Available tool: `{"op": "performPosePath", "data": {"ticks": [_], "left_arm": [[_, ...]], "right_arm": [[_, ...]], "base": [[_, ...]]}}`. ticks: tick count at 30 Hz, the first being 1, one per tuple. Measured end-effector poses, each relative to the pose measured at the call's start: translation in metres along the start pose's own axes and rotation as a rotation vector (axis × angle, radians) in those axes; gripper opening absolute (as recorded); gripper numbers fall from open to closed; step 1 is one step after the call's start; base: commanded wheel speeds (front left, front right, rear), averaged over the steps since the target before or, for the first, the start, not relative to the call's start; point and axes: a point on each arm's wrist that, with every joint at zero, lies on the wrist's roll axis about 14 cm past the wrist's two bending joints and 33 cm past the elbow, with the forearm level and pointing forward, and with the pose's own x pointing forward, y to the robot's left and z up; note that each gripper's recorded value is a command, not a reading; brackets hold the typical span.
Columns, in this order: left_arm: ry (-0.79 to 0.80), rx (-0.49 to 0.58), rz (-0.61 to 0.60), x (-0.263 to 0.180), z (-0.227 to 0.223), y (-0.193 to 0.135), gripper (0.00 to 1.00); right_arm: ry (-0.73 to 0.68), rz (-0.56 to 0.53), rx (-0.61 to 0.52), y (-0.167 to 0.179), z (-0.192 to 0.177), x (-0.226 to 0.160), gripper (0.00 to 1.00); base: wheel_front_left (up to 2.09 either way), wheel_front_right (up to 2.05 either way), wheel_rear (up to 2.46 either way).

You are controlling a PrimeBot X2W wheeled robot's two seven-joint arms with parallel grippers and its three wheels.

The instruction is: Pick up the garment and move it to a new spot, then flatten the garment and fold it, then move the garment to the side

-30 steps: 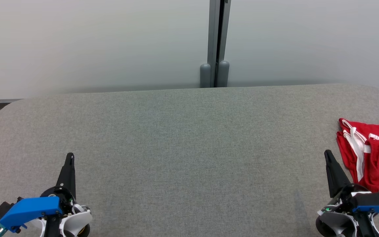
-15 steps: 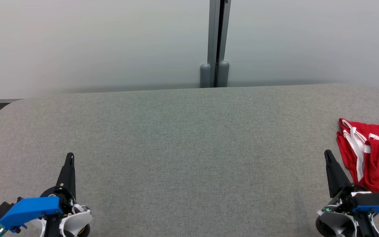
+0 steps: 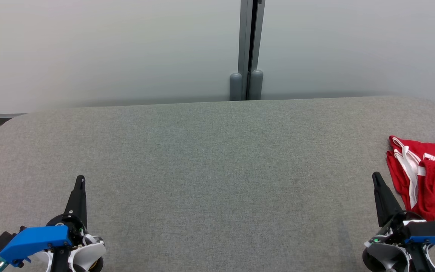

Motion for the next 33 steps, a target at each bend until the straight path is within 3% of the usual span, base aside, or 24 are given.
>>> {"op": "performPosePath", "data": {"ticks": [33], "left_arm": [[0.000, 0.000, 0.000, 0.0000, 0.0000, 0.0000, 0.00]], "right_arm": [[0.000, 0.000, 0.000, -0.0001, 0.0000, 0.0000, 0.00]], "base": [[0.00, 0.00, 0.00]]}}
